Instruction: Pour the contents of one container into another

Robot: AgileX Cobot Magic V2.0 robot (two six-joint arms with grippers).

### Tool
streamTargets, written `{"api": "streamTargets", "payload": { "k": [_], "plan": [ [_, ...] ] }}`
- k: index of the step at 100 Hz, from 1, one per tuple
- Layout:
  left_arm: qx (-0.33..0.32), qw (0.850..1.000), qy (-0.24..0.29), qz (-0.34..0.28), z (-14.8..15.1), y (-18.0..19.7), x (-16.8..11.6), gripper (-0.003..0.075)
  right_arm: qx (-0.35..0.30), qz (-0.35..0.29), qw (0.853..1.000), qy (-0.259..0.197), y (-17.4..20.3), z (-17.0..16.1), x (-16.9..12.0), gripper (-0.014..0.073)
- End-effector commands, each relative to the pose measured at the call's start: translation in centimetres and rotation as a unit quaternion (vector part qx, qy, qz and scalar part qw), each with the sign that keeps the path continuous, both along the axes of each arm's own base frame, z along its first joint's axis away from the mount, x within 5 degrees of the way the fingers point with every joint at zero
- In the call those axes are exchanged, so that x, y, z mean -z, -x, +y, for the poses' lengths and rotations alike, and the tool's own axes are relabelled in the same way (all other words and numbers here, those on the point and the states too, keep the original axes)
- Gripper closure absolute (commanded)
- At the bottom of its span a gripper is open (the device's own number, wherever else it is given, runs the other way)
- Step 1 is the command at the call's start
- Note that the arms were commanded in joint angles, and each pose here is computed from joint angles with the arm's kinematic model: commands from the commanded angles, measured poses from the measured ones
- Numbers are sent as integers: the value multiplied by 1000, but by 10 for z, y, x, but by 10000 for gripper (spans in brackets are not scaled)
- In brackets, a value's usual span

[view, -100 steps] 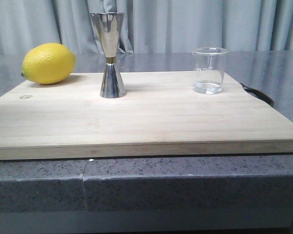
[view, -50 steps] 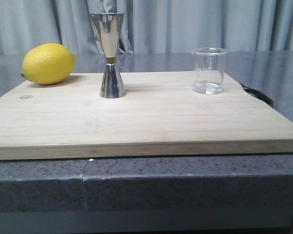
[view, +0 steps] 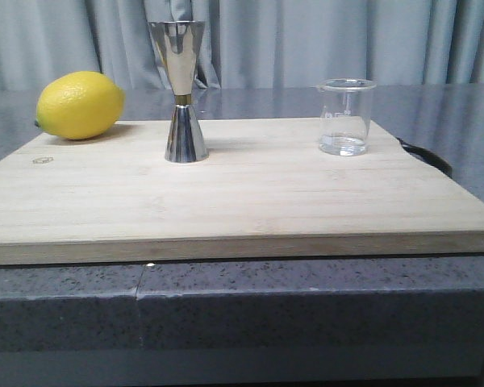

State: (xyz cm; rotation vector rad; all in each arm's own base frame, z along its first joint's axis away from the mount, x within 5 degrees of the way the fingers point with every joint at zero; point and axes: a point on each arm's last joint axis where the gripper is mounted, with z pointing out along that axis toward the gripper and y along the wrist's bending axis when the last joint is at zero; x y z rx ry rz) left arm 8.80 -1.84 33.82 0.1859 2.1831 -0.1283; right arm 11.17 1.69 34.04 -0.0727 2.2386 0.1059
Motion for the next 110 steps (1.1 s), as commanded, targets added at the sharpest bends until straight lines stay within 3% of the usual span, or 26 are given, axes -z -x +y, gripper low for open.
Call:
{"api": "streamTargets", "payload": {
  "k": [1, 16, 34, 110],
  "plan": [
    [-2, 998, 16, -52, -1, -4, -13, 437, 3, -54, 999, -1, -3, -1, -16, 316],
    [0, 997, 27, -69, -2, -6, -16, 587, 3, -54, 999, -1, -3, -1, -16, 527],
    [1, 996, 32, -86, -3, -7, -19, 721, 3, -56, 998, -2, -3, -1, -16, 653],
    [2, 993, 27, -117, -2, -8, -21, 739, 2, -64, 998, -1, -4, -1, -18, 660]
  ]
}}
